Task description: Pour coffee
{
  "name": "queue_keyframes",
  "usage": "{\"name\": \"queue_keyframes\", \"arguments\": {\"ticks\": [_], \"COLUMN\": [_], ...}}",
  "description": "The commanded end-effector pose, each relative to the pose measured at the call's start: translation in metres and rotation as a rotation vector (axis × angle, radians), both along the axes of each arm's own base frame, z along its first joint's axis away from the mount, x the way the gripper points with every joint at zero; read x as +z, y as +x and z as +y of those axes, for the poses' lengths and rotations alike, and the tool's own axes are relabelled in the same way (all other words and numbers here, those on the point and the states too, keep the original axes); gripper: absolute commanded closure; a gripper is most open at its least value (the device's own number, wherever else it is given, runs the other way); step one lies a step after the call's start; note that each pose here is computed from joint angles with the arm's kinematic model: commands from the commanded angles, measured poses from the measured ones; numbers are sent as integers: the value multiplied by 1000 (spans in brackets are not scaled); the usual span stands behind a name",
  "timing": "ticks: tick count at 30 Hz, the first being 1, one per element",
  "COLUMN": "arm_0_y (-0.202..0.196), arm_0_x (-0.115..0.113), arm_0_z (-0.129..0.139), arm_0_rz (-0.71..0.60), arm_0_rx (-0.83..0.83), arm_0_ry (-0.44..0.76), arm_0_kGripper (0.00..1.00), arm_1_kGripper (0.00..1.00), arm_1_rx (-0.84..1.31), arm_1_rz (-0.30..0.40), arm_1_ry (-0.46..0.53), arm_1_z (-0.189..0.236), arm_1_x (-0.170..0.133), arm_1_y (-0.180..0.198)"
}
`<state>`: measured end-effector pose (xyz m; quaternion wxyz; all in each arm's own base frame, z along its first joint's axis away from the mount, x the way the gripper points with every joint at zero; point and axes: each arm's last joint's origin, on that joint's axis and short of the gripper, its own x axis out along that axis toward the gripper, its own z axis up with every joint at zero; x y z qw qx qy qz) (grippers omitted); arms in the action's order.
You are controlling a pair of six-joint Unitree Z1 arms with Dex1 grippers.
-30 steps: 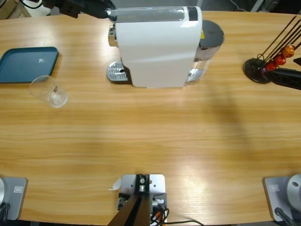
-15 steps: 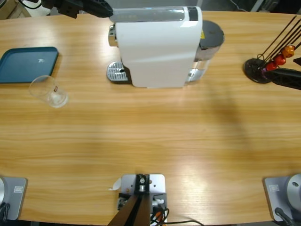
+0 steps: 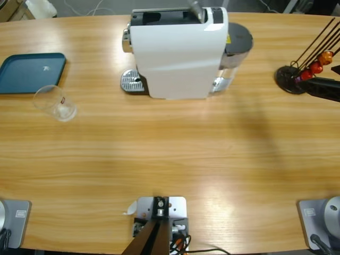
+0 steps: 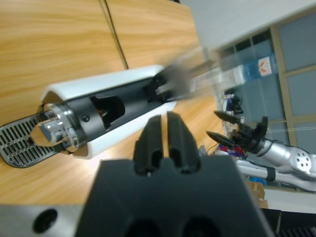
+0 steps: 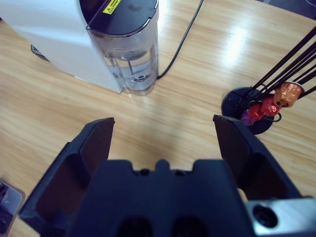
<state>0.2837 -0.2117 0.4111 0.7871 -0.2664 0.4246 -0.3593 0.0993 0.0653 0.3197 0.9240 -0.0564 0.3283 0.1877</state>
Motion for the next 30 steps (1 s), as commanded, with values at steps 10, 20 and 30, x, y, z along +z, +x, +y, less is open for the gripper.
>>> {"name": "queue_keyframes", "arguments": {"ticks": [10,20,30], "arm_0_y": [-80,-152,-158], "arm_0_x": [-4,-64,-77], "arm_0_z": [20,73,80], "arm_0_rz": [-493,-538,-509], "arm_0_rx": [-197,-197,-199], "arm_0_ry": [167,561,579], "arm_0_kGripper": [9,9,9], "arm_1_kGripper": [50,115,171], "arm_1_rx": [-416,-681,-623], "arm_1_rz": [36,115,106], "arm_1_ry": [-99,35,-35], "arm_1_z": [-28,-45,-37], "arm_1_x": [-17,-53,-70], "arm_1_y": [28,62,100]}}
